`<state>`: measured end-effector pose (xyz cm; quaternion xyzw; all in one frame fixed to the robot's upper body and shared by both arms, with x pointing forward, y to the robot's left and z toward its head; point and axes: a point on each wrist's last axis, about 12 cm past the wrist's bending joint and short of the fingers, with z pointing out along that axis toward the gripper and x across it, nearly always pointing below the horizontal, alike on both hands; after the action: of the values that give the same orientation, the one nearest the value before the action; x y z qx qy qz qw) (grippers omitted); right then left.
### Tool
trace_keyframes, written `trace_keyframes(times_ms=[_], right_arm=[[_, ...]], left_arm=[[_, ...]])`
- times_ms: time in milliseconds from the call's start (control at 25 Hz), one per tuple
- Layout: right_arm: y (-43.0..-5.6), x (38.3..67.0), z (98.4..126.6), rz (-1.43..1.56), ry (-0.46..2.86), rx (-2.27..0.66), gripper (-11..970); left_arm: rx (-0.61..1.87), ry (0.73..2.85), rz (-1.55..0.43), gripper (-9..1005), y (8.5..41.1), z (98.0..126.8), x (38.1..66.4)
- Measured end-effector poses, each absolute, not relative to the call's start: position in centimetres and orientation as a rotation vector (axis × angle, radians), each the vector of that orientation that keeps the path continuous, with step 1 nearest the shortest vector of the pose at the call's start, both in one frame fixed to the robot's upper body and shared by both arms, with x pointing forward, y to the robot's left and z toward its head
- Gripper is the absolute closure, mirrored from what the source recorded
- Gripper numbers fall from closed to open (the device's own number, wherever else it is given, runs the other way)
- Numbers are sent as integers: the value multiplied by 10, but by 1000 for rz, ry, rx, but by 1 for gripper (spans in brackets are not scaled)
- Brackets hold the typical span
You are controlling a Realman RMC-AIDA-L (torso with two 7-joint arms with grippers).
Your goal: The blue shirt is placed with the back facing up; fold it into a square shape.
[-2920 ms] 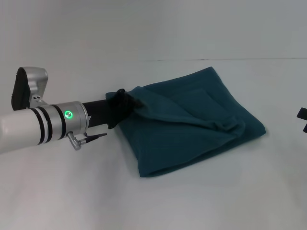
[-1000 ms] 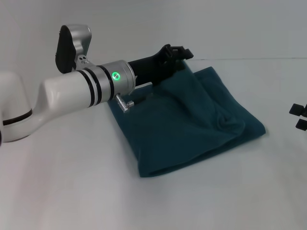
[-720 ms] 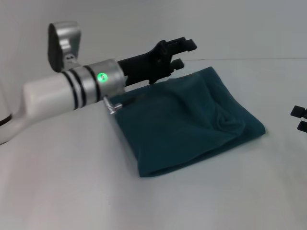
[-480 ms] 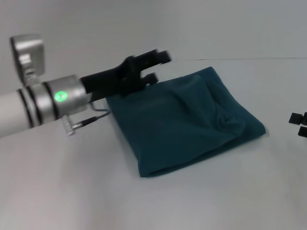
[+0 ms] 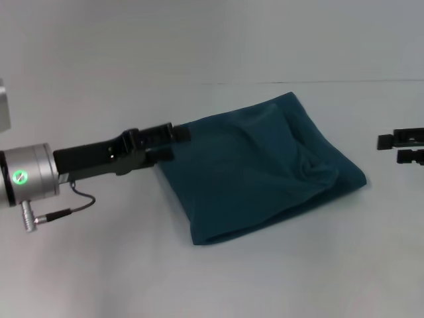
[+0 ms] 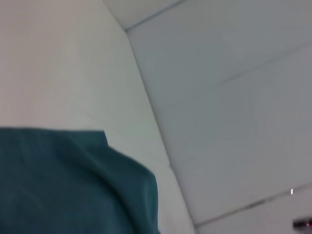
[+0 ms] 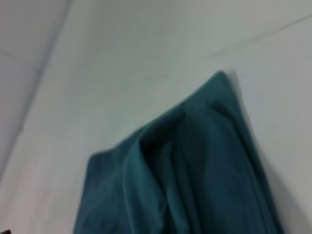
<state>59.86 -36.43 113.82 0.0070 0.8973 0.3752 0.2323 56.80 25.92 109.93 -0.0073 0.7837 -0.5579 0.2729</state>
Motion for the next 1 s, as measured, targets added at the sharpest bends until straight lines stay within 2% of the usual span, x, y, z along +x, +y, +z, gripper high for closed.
trace_keyframes(times_ms=[200,360,560,1000], right_arm=[[-333,629,1155,903,2583,-84,219],[-315,642,1161,856,2593,-118,223],[-303,648,1163,835,2605,-153,228],[-271,661,1152,739,2582,-168,238]], left_arm=[[61,2145,-1485,135,260,1097,561],[302,2143,-1370,135,261,1095,552],[624,2005,-1207,136,259,1093,537],[545,1930,-1178,135,263,1098,538]])
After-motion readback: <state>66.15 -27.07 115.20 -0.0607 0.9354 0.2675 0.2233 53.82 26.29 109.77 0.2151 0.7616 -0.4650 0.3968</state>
